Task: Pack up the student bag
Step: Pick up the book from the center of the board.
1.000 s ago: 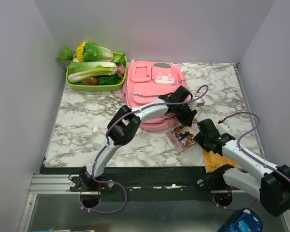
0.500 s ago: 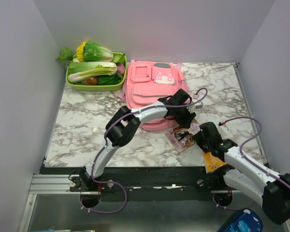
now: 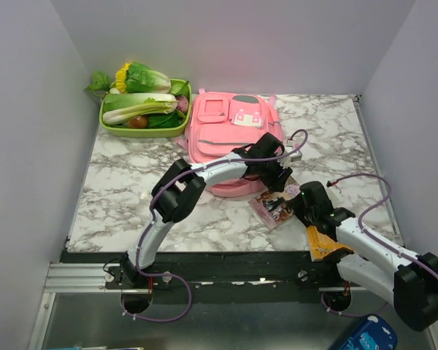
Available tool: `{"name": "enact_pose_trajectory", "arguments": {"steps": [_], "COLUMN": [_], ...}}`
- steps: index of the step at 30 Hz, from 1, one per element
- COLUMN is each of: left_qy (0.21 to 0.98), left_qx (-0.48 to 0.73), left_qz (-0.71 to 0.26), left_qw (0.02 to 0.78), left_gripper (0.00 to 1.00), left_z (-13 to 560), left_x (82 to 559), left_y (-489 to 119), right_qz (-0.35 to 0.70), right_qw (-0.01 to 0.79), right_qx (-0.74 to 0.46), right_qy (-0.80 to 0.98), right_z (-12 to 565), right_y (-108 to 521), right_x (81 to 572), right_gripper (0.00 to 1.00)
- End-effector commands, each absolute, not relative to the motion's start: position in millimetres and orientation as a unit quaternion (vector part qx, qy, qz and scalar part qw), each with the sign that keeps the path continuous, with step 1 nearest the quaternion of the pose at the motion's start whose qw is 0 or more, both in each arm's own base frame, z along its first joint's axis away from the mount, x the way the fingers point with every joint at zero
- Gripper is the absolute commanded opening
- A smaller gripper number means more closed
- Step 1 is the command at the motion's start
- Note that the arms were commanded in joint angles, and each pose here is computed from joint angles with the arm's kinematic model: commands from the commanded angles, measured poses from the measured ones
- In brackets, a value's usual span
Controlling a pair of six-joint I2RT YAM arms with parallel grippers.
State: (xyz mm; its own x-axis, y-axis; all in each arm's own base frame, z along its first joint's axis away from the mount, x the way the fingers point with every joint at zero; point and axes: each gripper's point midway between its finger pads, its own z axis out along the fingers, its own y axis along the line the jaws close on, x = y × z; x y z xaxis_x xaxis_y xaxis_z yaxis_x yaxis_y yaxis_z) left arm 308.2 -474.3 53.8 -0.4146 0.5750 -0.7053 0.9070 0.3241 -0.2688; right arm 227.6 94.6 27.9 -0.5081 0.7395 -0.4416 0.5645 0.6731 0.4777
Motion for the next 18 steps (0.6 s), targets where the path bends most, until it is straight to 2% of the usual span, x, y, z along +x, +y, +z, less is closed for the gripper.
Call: {"name": "enact_pose_trajectory", "arguments": {"steps": [1,10,18], "left_qy": [0.766,0.794,0.814], "left_qx": [0.472,0.464,0.446], "left_qz": [-0.342,-0.299,-0.241], "left_qw": [0.272,0.254,0.285], "left_gripper": [0.59,0.59,0.61], "left_z": [76,40,33], "left_x": [313,323,345], "left_y": [-473,-464,-453], "right_qz": [0.132,0.155,0.148], "right_qw": [0.294,0.296,0.29], "right_qx": [0.375,0.369,0.369], "right_qy": [0.869,0.867,0.871], "right_z": [13,12,9], "right_y": [96,102,100], "right_x": [218,219,215], "right_gripper": [0.64,0.63,0.63]}}
